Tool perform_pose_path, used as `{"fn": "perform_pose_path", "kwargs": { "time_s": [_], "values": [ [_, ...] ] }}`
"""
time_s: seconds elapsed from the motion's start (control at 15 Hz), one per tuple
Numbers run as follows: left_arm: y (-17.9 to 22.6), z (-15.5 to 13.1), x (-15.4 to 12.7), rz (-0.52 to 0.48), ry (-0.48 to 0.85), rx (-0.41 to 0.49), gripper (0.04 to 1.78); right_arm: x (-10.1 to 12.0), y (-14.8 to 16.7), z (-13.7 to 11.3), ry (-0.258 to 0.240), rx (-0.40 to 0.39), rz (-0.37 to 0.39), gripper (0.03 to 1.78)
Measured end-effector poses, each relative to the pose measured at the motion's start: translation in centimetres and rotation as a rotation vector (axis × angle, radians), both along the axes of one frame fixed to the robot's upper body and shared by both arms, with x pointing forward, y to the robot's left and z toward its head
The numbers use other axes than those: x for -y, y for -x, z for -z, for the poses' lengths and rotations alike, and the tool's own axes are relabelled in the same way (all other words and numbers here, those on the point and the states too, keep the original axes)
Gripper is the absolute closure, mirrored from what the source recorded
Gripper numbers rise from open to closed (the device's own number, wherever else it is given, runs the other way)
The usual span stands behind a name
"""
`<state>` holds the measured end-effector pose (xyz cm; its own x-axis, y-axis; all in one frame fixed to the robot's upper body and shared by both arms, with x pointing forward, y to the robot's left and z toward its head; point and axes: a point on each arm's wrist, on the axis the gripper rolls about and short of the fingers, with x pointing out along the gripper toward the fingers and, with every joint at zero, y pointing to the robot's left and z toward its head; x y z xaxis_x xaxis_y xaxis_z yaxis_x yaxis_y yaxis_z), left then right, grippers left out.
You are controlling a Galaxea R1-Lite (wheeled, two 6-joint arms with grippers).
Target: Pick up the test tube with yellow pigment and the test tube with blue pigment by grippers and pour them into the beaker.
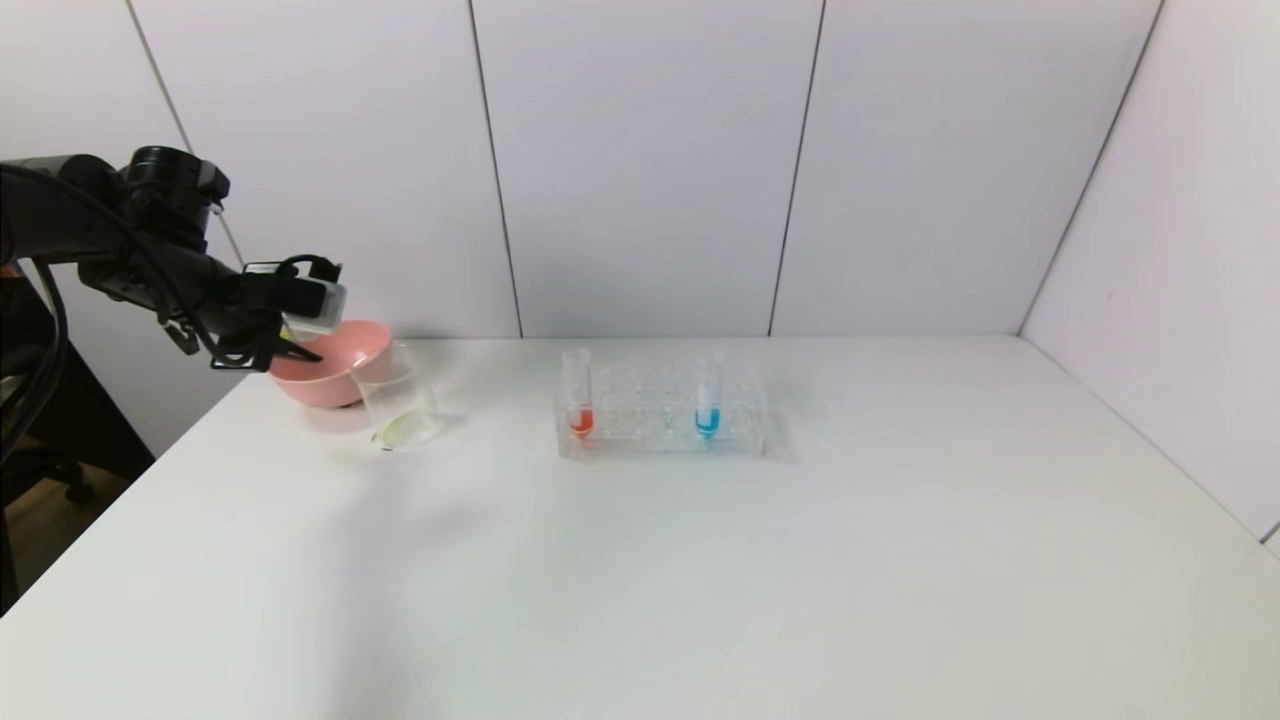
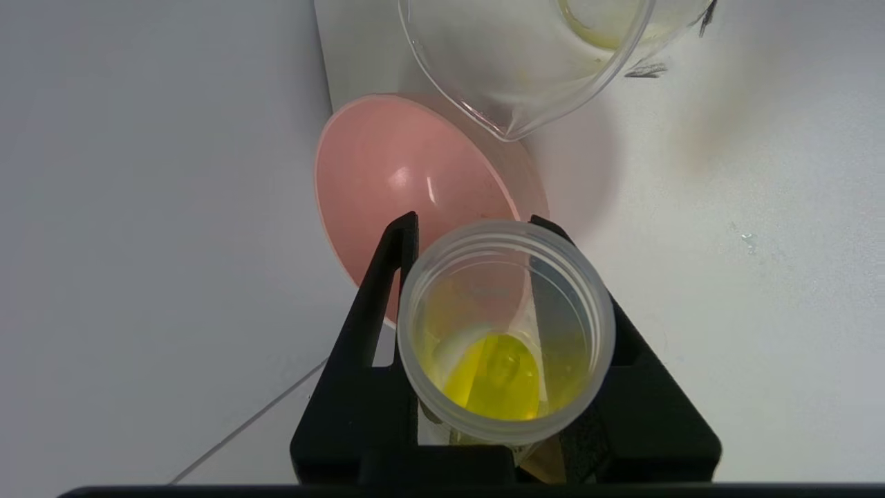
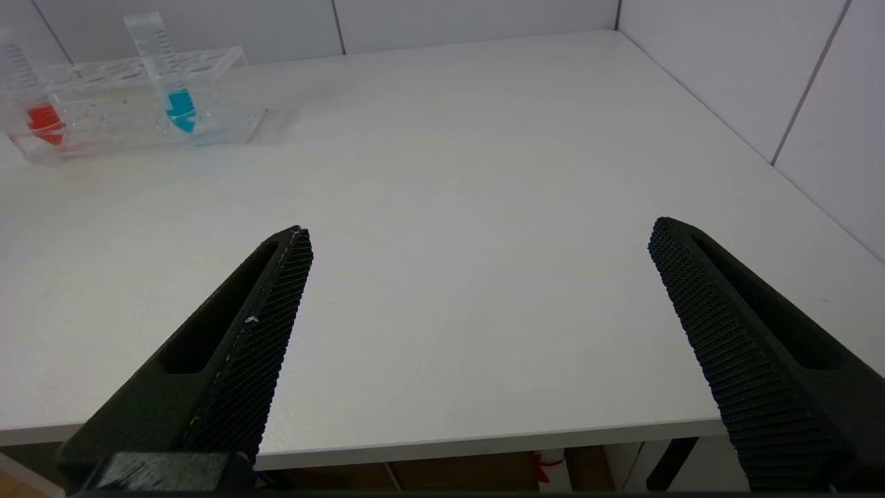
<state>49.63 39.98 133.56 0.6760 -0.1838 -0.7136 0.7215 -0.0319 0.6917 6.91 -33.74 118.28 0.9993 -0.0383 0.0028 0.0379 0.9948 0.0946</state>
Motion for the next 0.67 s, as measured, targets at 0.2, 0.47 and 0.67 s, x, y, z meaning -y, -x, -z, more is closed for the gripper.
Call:
{"fn": "perform_pose_path", "kwargs": {
  "time_s": [0.2, 0.47, 0.67],
  "values": [
    [0.35, 0.19, 0.04, -0.001, 0.006, -0.039, 1.27, 0.0, 0.0, 0.0, 0.0, 0.0, 0.0, 0.04],
    [0.56, 0.22, 0.03, -0.005, 0.009, -0.057, 1.27, 0.0, 0.0, 0.0, 0.0, 0.0, 0.0, 0.04],
    [0.69, 0.13, 0.05, -0.008, 0.006, -0.062, 1.27, 0.0, 0.0, 0.0, 0.0, 0.0, 0.0, 0.04]
  ]
}}
